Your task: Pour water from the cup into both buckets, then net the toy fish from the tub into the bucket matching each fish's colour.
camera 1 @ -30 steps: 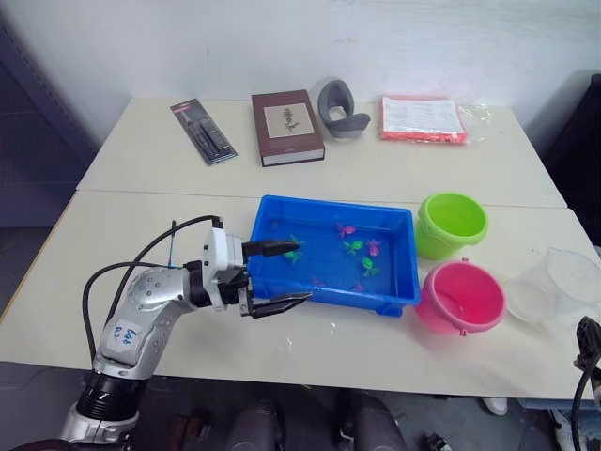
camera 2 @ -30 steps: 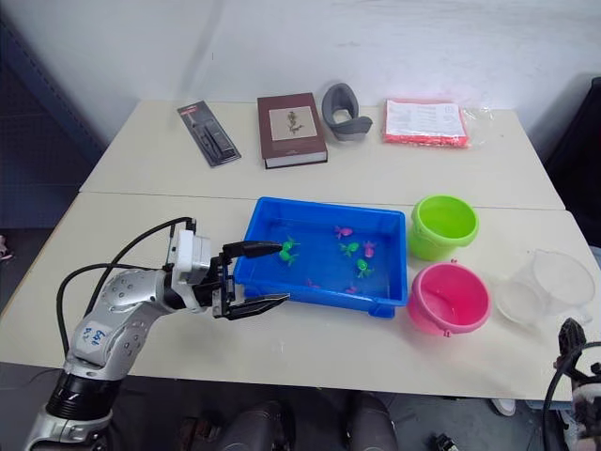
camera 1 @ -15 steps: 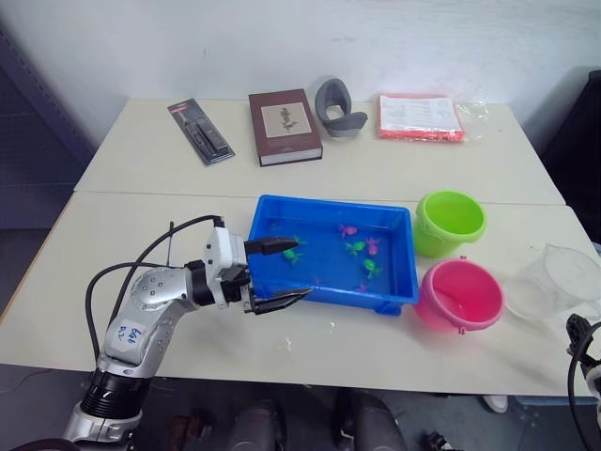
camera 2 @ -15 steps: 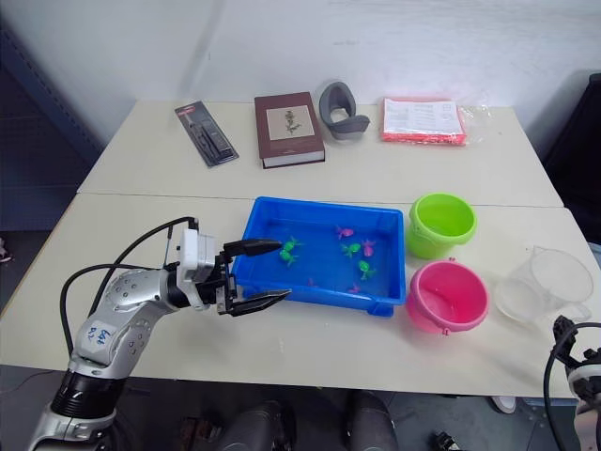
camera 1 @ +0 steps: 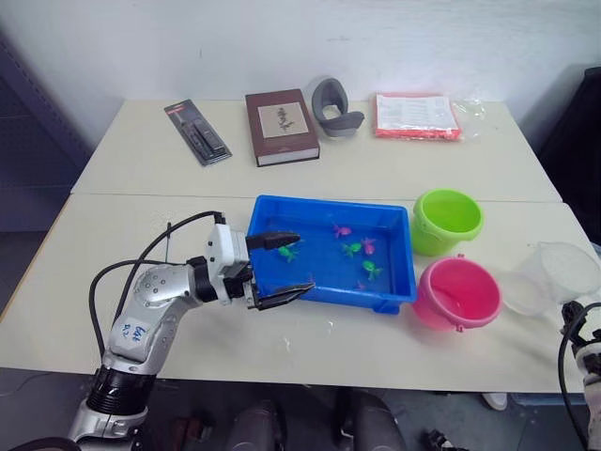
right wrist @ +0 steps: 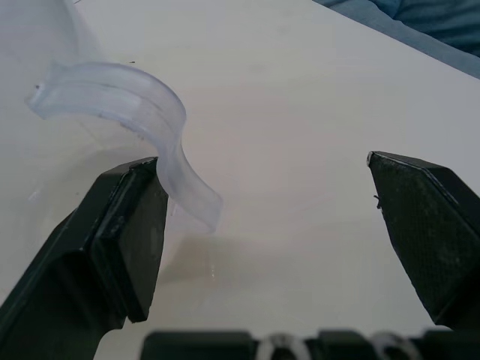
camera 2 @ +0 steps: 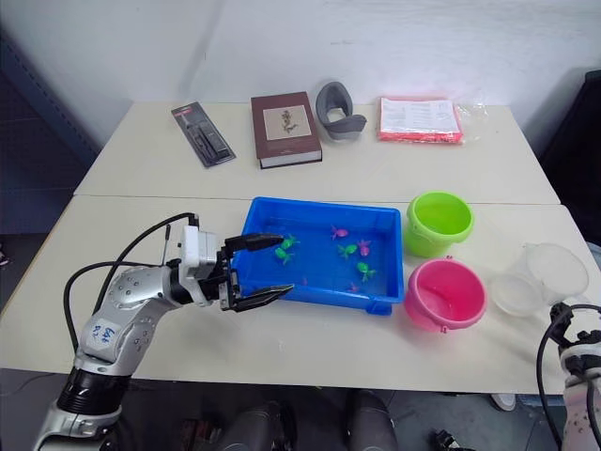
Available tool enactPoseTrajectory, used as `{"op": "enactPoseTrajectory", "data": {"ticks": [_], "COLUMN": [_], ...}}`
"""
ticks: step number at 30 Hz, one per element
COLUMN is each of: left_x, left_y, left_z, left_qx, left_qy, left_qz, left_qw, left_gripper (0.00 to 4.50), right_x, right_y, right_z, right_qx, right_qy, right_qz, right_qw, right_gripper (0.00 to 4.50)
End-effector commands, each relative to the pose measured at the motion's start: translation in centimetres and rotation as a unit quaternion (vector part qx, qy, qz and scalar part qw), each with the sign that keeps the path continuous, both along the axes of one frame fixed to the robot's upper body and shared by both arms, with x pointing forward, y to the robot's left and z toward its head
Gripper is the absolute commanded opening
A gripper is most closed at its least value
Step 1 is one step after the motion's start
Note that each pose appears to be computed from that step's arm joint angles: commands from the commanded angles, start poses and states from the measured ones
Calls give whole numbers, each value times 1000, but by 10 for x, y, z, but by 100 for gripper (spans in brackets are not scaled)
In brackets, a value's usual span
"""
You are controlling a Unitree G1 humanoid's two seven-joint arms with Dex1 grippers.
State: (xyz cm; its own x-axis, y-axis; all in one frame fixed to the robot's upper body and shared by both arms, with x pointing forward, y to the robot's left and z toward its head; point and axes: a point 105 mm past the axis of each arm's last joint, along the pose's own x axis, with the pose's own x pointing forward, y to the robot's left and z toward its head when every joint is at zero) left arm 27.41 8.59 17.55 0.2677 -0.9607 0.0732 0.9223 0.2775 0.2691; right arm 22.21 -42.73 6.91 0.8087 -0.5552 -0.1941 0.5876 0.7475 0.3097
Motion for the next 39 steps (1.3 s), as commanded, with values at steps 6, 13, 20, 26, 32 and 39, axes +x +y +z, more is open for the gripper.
{"op": "enactPoseTrajectory", "data": {"ticks": [6, 13, 20, 26, 32, 39], "left_x": [2, 3, 4, 4, 4, -2], "left_y": [-2, -3, 1, 4, -1, -14], "left_z": [4, 3, 5, 6, 2, -2], "left_qx": [-3, -4, -14, -21, -22, -29], "left_qy": [-14, -12, -8, 7, 20, 45], "left_qz": [-6, -8, 1, -11, -37, -96], "left_qw": [1000, 1000, 1000, 1000, 999, 994], "left_gripper": [450, 450, 450, 450, 450, 450], "right_x": [-1, 5, 1, -16, -26, -32], "right_y": [-8, -1, 6, 30, 57, 89], "right_z": [26, 31, 51, 92, 123, 154], "right_qx": [-53, -58, -83, -173, -272, -430], "right_qy": [-38, -57, -90, -86, -41, 33], "right_qz": [18, 39, 49, 92, 144, 175], "right_qw": [998, 996, 991, 977, 951, 885], "right_gripper": [312, 3, 3, 3, 3, 3]}}
